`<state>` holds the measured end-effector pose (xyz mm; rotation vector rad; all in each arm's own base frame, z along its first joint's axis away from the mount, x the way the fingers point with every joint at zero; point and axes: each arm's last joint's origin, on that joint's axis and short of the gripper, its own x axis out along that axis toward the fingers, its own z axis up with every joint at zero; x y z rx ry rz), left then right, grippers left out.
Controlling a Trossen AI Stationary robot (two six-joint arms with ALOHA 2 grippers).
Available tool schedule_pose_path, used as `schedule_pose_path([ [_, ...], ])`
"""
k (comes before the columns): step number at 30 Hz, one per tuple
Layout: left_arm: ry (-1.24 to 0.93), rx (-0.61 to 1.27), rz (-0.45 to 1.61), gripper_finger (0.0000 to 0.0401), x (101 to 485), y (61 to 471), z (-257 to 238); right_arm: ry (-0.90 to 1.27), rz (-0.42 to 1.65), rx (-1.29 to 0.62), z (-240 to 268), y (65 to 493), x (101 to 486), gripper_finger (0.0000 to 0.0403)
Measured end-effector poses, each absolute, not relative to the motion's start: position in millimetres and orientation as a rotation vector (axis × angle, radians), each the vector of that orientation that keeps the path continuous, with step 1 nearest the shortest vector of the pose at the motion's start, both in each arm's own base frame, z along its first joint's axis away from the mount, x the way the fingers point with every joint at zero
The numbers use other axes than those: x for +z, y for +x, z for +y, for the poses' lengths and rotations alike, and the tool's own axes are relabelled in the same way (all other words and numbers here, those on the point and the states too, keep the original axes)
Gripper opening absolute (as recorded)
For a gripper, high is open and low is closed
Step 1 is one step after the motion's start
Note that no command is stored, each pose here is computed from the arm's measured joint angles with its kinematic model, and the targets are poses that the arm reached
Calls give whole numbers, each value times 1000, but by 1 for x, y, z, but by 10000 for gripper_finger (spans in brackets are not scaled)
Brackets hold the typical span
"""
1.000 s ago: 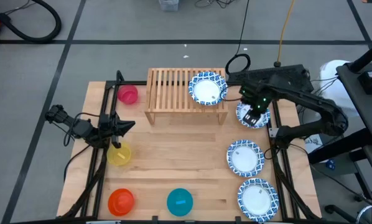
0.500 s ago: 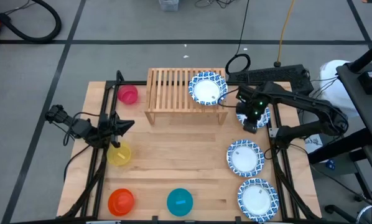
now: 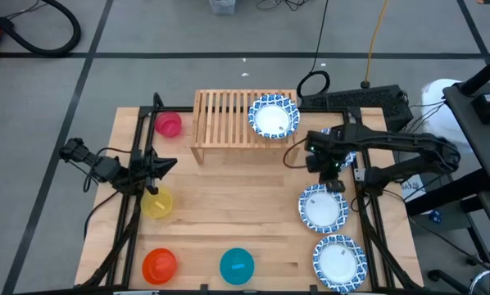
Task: Place and stack bowls onto a shelf
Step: Stack the white bowl on top of the white bowl on the shelf
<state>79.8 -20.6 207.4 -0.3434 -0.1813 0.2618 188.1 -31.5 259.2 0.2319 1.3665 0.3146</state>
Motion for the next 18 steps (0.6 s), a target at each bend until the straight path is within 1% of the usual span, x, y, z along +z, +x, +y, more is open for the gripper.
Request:
schedule_pose_path([
  [3,-341,262,-182,24,207,80,-21,220,1317,323,-23,196,260,11],
  [12,-301,266,-177,24,208,80,-21,172,993,319,-11,230,272,39],
  [18,-299,266,-177,24,208,80,-21,177,971,330,-4,237,271,74],
])
